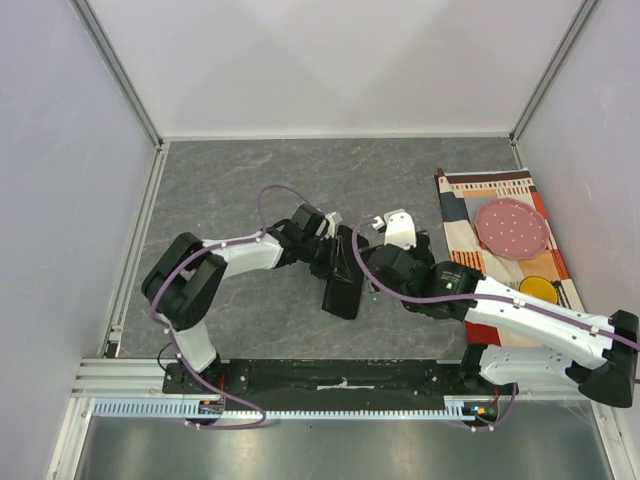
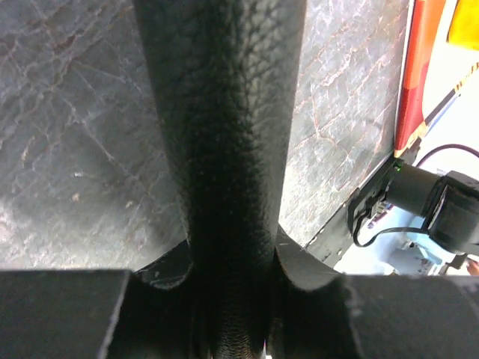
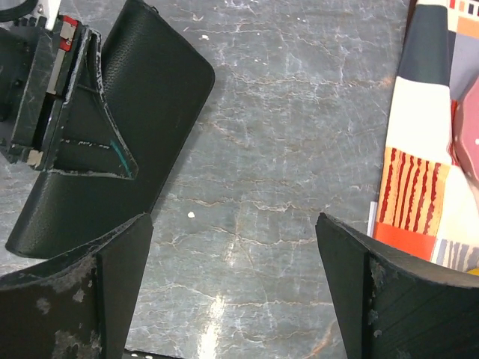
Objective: Sort the hair-cutting tools
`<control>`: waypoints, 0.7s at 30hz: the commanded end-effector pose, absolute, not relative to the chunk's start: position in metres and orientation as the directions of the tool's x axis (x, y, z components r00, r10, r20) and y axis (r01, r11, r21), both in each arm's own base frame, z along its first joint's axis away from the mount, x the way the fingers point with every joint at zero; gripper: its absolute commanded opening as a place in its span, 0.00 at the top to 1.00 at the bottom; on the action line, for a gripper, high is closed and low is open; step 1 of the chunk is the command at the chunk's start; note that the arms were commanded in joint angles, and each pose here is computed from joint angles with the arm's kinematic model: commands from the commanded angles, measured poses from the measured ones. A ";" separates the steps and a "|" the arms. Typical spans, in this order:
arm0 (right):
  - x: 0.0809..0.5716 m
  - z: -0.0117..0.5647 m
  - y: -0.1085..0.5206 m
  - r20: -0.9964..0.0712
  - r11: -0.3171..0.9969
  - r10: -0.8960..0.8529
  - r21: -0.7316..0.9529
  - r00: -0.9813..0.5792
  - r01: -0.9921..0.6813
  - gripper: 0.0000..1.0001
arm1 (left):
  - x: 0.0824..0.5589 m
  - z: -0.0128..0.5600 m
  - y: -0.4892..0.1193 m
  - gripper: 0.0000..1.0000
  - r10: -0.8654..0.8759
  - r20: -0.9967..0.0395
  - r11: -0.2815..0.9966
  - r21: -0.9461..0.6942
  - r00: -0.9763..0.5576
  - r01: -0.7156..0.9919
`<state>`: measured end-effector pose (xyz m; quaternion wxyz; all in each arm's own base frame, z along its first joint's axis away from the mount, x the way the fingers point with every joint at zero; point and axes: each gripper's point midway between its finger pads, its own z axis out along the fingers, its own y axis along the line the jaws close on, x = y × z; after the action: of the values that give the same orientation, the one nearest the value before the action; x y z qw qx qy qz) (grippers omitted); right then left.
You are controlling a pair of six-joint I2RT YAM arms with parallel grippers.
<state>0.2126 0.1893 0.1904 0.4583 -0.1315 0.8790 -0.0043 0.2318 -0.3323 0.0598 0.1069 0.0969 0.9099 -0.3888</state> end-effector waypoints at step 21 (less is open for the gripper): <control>0.218 0.212 0.179 -0.848 0.992 -0.107 -0.059 -0.519 -0.109 0.02 | 0.285 0.169 -0.243 0.00 -0.108 -0.629 0.900 -0.390 -0.770 0.192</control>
<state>0.2072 0.1738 0.1892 0.4629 -0.0882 0.8820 -0.0011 0.2719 -0.2900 0.1256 0.2393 0.0353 0.9212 -0.3047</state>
